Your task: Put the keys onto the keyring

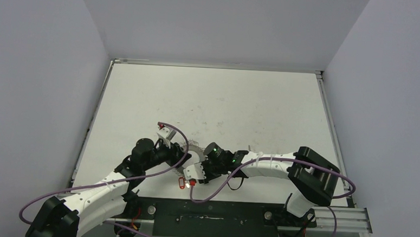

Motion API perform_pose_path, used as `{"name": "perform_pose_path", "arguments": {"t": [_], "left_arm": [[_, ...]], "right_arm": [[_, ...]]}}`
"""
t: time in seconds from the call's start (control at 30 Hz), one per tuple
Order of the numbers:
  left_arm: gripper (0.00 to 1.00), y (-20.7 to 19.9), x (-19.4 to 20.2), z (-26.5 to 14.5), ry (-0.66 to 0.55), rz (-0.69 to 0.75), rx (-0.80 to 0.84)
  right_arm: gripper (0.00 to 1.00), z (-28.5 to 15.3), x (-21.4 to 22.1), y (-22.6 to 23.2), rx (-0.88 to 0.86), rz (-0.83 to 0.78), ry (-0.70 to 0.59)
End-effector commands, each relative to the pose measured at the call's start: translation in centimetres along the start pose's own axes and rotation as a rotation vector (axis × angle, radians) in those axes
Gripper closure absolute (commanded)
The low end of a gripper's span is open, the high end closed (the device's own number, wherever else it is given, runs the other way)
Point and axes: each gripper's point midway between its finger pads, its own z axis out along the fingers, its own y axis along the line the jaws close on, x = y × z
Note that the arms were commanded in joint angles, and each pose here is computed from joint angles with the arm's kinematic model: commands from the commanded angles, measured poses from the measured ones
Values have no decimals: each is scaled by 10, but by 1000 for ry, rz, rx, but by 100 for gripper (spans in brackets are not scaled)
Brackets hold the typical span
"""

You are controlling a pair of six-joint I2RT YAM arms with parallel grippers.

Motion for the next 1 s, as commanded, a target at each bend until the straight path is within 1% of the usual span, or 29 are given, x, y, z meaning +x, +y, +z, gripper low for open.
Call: {"name": "perform_pose_path", "arguments": {"t": [0.0, 0.2, 0.27, 0.43, 0.57, 0.67, 0.8, 0.97], "left_arm": [[49, -3, -12, 2, -50, 0, 7], [49, -2, -12, 2, -51, -8, -2], [49, -1, -11, 3, -50, -13, -6], [49, -1, -10, 3, -45, -23, -6], [49, -1, -9, 3, -46, -32, -7], [49, -1, -10, 3, -48, -32, -6], [49, -2, -11, 3, -50, -31, -5], [49, -2, -9, 3, -45, -33, -3]], "right_arm": [[75, 0, -13, -22, 75, -11, -7], [85, -7, -21, -39, 165, 49, -29], [86, -9, -24, -42, 178, 73, -46], [85, -21, -41, -59, 236, 155, -160], [82, -40, -43, -76, 313, 264, -256], [79, -53, -36, -85, 351, 326, -297], [78, -60, -24, -90, 372, 378, -294], [75, -52, -13, -74, 298, 345, -232]]}}
